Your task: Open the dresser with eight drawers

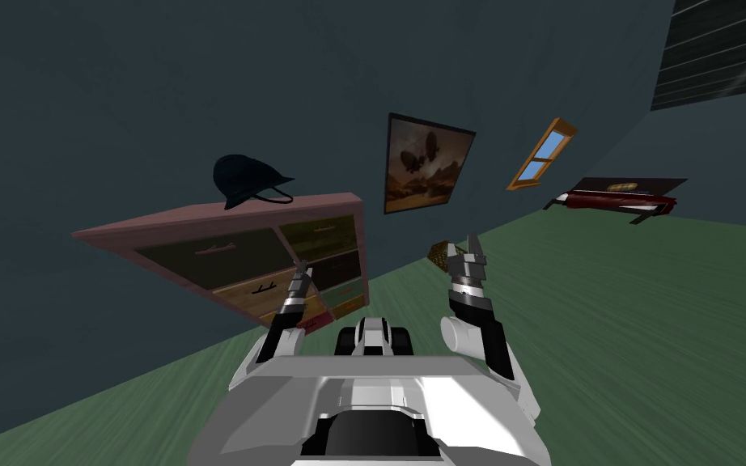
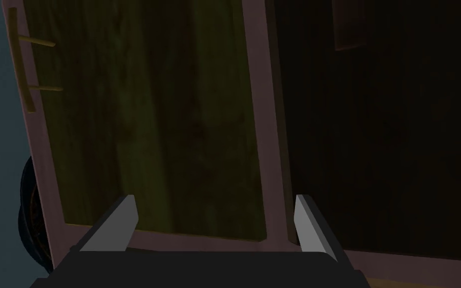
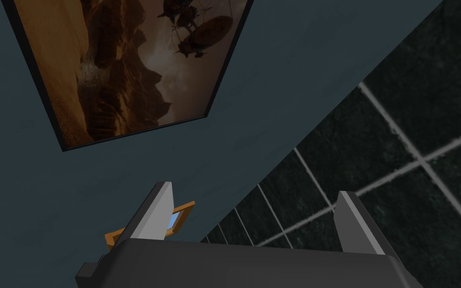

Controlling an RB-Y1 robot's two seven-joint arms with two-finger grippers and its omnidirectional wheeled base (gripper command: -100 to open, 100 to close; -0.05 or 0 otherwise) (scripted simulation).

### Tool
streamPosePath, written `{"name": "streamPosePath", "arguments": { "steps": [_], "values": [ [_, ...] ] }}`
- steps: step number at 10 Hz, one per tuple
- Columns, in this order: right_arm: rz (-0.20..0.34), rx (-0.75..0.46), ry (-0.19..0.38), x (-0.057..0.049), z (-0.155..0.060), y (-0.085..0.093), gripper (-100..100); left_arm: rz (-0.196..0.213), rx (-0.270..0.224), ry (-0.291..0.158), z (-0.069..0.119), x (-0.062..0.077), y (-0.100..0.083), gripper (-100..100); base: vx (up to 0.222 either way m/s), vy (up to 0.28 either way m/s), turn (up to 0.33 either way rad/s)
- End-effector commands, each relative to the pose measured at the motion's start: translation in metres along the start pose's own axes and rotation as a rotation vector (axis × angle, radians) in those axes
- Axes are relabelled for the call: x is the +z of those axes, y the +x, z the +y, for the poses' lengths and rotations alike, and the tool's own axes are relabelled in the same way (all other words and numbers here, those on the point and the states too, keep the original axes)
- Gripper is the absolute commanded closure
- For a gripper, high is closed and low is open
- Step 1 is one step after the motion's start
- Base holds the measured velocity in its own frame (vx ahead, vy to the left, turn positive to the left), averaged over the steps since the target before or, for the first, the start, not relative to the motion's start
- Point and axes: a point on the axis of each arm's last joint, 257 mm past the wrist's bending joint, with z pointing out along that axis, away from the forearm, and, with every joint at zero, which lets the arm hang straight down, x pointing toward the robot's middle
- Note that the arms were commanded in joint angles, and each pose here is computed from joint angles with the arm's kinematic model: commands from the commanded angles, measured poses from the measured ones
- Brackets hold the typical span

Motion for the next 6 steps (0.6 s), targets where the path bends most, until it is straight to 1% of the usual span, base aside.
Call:
{"name": "streamPosePath", "arguments": {
  "steps": [1, 2, 3, 6],
  "values": [
    [0.0, 0.0, 0.0, 0.0, 0.0, 0.0, 0, -0.012, -0.003, -0.064, 0.031, -0.009, 0.001, -100, 0.033, -0.105, 0.032],
    [0.0, 0.0, 0.0, 0.0, 0.0, 0.0, 0, -0.018, -0.007, -0.081, 0.039, -0.012, 0.002, -100, 0.044, -0.101, 0.037],
    [0.0, 0.0, 0.0, 0.0, 0.0, 0.0, 0, -0.018, -0.007, -0.081, 0.039, -0.012, 0.002, -100, 0.026, -0.069, 0.009],
    [0.0, 0.0, 0.0, 0.0, 0.0, 0.0, 0, -0.044, -0.034, -0.127, 0.06, -0.019, 0.007, -100, 0.016, -0.066, 0.017]
  ]
}}
